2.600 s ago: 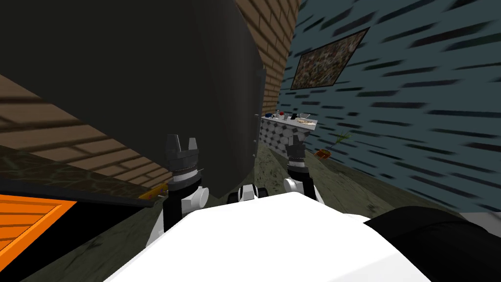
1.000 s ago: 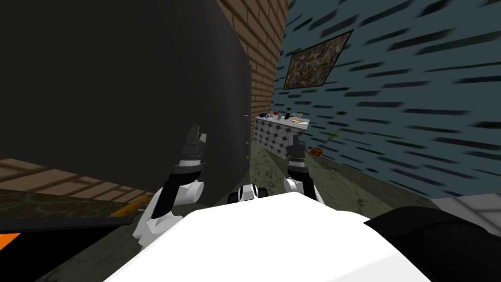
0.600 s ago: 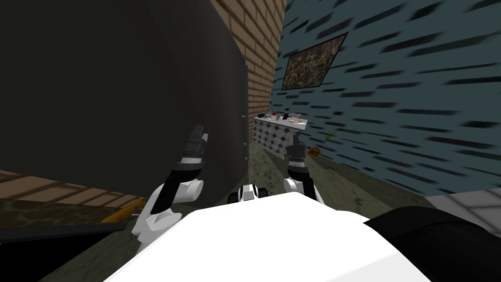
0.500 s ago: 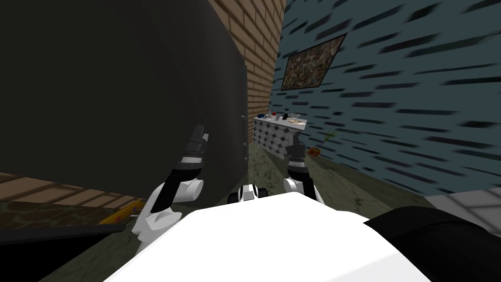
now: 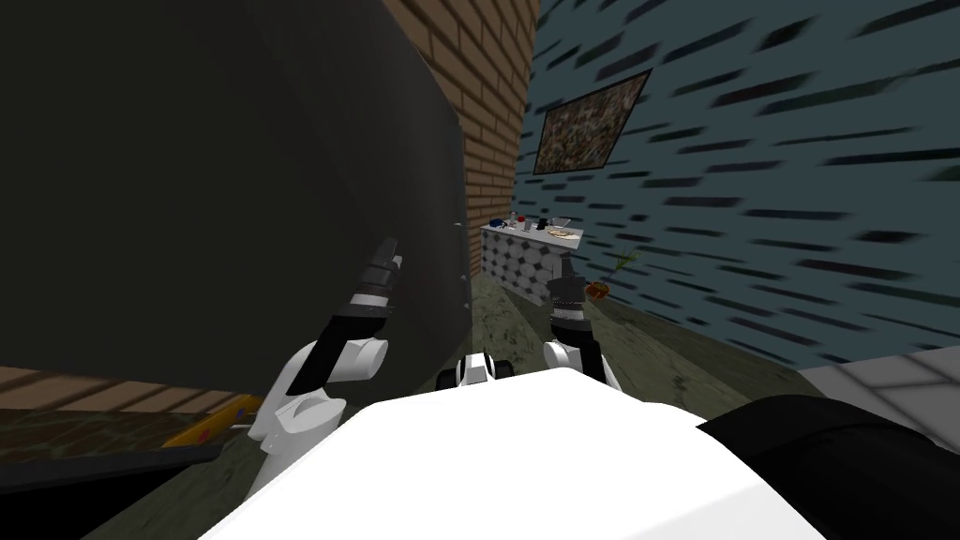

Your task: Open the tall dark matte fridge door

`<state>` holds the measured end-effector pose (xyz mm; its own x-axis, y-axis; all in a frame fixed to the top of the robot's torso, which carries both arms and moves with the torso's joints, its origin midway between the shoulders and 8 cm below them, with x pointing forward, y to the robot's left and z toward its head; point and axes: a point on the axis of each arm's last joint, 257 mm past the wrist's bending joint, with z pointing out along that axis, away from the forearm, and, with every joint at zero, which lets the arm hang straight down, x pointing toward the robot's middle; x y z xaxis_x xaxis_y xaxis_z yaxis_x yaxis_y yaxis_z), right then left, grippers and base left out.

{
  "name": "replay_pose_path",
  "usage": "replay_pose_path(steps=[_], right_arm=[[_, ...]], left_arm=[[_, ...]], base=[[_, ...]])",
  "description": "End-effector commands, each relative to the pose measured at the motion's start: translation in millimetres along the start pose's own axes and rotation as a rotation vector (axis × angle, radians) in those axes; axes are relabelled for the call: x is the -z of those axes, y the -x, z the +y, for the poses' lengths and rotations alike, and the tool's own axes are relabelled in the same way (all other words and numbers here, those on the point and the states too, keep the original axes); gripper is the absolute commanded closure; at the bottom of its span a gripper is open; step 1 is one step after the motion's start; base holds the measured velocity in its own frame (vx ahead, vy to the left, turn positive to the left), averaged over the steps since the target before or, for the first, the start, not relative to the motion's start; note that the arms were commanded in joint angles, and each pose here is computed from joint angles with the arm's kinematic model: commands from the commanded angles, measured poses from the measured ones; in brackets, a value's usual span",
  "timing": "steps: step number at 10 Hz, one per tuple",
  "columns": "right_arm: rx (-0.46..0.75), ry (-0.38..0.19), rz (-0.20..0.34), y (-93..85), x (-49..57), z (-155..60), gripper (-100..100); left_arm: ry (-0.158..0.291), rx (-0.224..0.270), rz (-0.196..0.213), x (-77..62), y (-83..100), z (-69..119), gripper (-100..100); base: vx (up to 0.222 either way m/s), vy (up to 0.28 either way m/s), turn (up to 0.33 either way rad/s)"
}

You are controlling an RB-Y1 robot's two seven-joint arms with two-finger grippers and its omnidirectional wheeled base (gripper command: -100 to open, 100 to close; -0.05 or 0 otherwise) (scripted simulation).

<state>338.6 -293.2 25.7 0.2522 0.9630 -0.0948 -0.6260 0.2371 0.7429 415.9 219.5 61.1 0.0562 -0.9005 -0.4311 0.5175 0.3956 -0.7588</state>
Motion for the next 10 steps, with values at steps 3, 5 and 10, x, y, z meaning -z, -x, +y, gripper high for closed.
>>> replay_pose_path(steps=[3,5,10], right_arm=[[0.000,0.000,0.000,0.0,0.0,0.0,0],[0.000,0.000,0.000,0.0,0.0,0.0,0],[0.000,0.000,0.000,0.0,0.0,0.0,0]], left_arm=[[0.084,-0.020,0.026,-6.1,-4.1,19.9,-100],[0.121,-0.035,0.040,-9.5,-5.1,28.0,-100],[0.208,-0.068,0.064,-14.7,-5.9,47.7,-100]], base=[[0.026,-0.027,-0.029],[0.030,-0.057,-0.049],[0.030,-0.040,-0.036]])
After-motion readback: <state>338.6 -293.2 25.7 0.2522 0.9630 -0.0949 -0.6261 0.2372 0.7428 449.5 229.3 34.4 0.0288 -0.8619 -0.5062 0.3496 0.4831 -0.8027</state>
